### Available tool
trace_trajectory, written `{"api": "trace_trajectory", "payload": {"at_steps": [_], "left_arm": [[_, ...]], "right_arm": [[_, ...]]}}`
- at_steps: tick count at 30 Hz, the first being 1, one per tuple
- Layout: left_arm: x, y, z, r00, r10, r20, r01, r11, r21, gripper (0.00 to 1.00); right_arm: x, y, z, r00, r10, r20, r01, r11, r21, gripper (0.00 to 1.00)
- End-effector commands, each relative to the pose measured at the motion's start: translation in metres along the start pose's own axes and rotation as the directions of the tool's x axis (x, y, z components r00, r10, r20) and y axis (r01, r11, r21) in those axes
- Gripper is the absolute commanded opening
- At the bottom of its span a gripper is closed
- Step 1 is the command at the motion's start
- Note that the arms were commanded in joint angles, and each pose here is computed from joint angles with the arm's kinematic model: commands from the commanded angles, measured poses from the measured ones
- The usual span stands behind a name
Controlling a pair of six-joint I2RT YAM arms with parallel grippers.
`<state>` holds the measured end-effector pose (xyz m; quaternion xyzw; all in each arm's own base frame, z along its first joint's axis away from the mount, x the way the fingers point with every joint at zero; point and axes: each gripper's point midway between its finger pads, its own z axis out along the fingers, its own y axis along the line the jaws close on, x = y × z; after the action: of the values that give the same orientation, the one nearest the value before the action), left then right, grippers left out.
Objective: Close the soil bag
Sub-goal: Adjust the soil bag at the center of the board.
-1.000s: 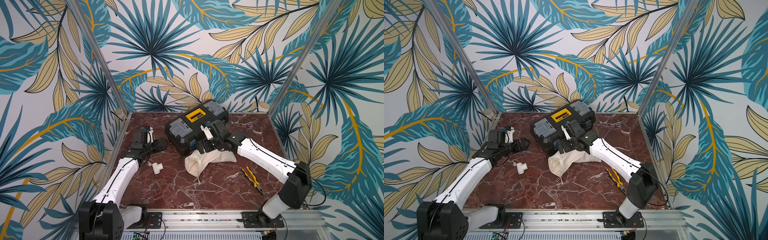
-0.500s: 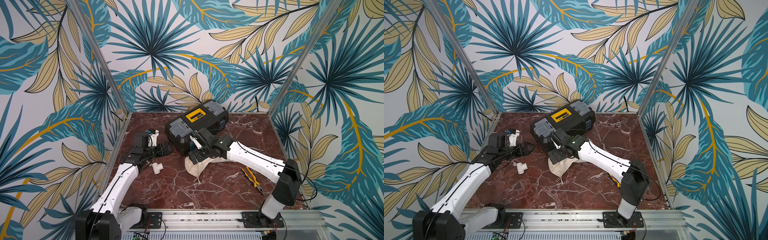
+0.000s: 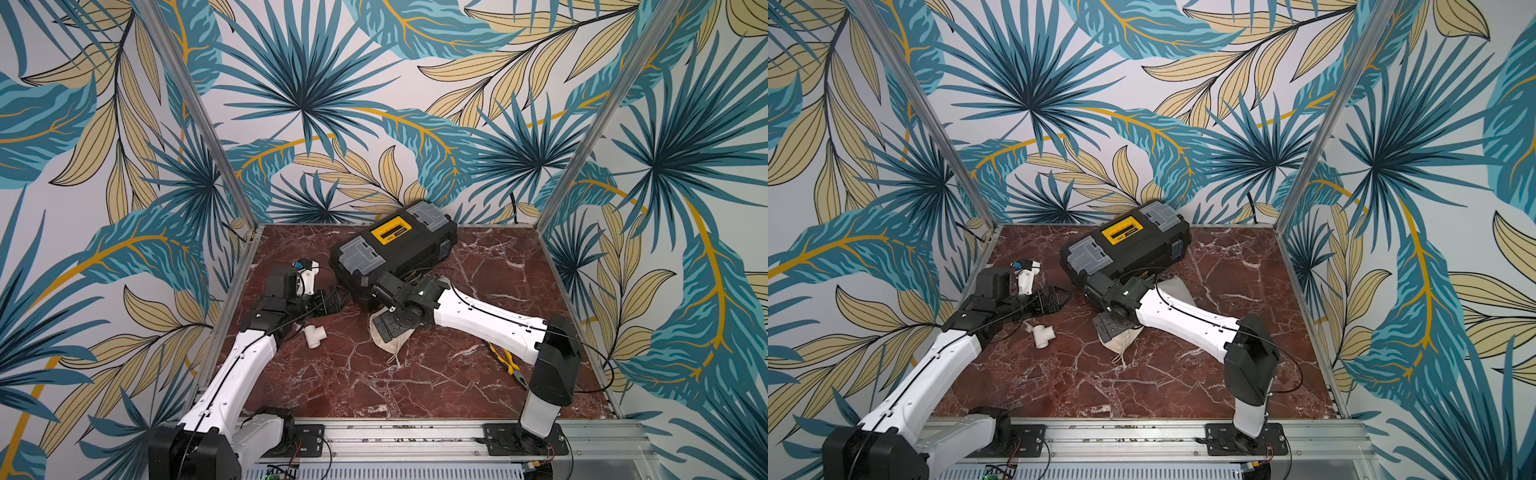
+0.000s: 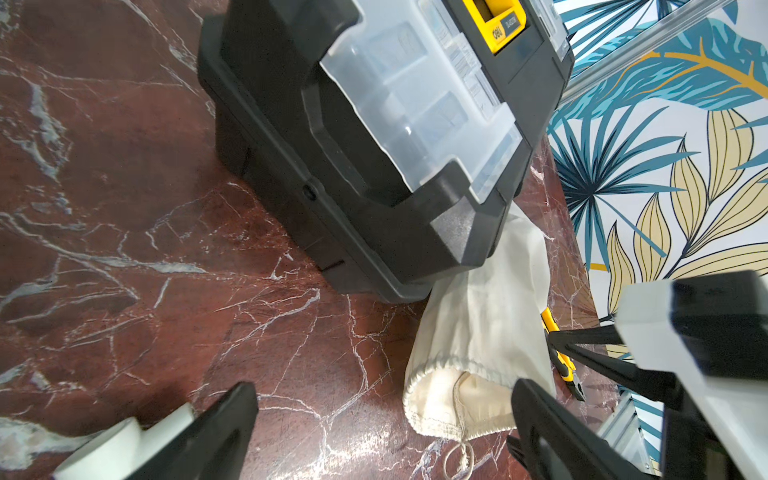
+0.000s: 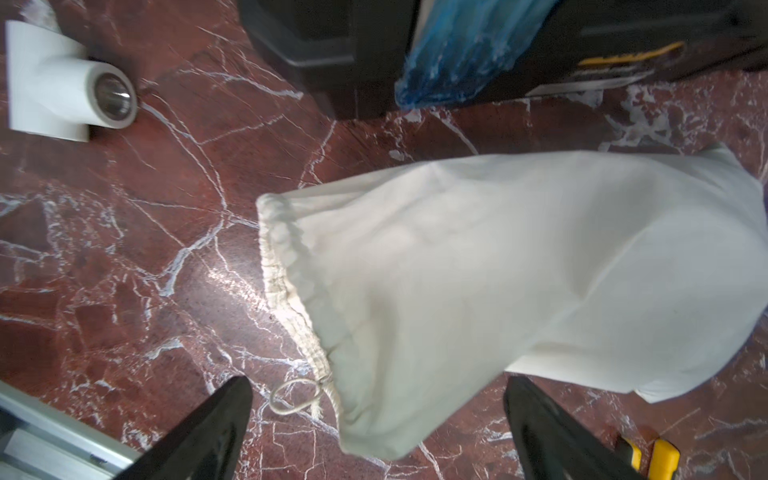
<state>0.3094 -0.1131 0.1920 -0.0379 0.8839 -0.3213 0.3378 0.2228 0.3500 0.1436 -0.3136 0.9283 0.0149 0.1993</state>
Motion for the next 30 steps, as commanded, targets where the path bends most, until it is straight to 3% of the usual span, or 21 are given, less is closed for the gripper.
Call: {"api": "trace_trajectory", "payload": {"at_steps": [1,4,8,10,13,15,22,30], "left_arm": [[0.0,-0.007,-0.001,1.0,0.013,-0.002,-0.013,1.0,0.026,1.0],[0.0,-0.009,-0.002,1.0,0.021,-0.007,-0.021,1.0,0.022,1.0],[0.0,-0.009,-0.005,1.0,0.018,-0.001,-0.018,1.0,0.015,1.0],[0.001,-0.01,-0.005,1.0,0.016,0.0,-0.016,1.0,0.016,1.0],[0.0,-0.013,-0.005,1.0,0.02,0.002,-0.02,1.0,0.02,1.0],[-0.003,-0.018,-0.005,0.999,0.032,0.003,-0.032,0.999,0.021,1.0],[-0.017,-0.053,-0.006,0.992,0.128,0.008,-0.128,0.991,0.044,1.0],[-0.035,-0.108,0.002,0.972,0.233,-0.009,-0.232,0.969,0.084,1.0]], "right_arm": [[0.009,-0.008,0.005,0.999,0.026,-0.03,-0.024,0.997,0.074,0.97],[0.012,-0.014,0.01,0.998,0.037,-0.047,-0.031,0.992,0.124,0.9],[0.011,-0.026,0.003,0.998,0.06,-0.024,-0.054,0.982,0.179,0.7],[0.008,-0.03,-0.004,0.998,0.068,0.0,-0.066,0.98,0.189,0.53],[0.005,-0.034,-0.015,0.996,0.083,0.031,-0.088,0.978,0.189,0.17],[0.002,-0.037,-0.023,0.993,0.099,0.057,-0.108,0.976,0.188,0.03],[-0.016,-0.057,-0.059,0.985,0.122,0.121,-0.145,0.968,0.205,0.0],[-0.03,-0.113,-0.081,0.958,0.216,0.19,-0.244,0.959,0.143,0.0]]}}
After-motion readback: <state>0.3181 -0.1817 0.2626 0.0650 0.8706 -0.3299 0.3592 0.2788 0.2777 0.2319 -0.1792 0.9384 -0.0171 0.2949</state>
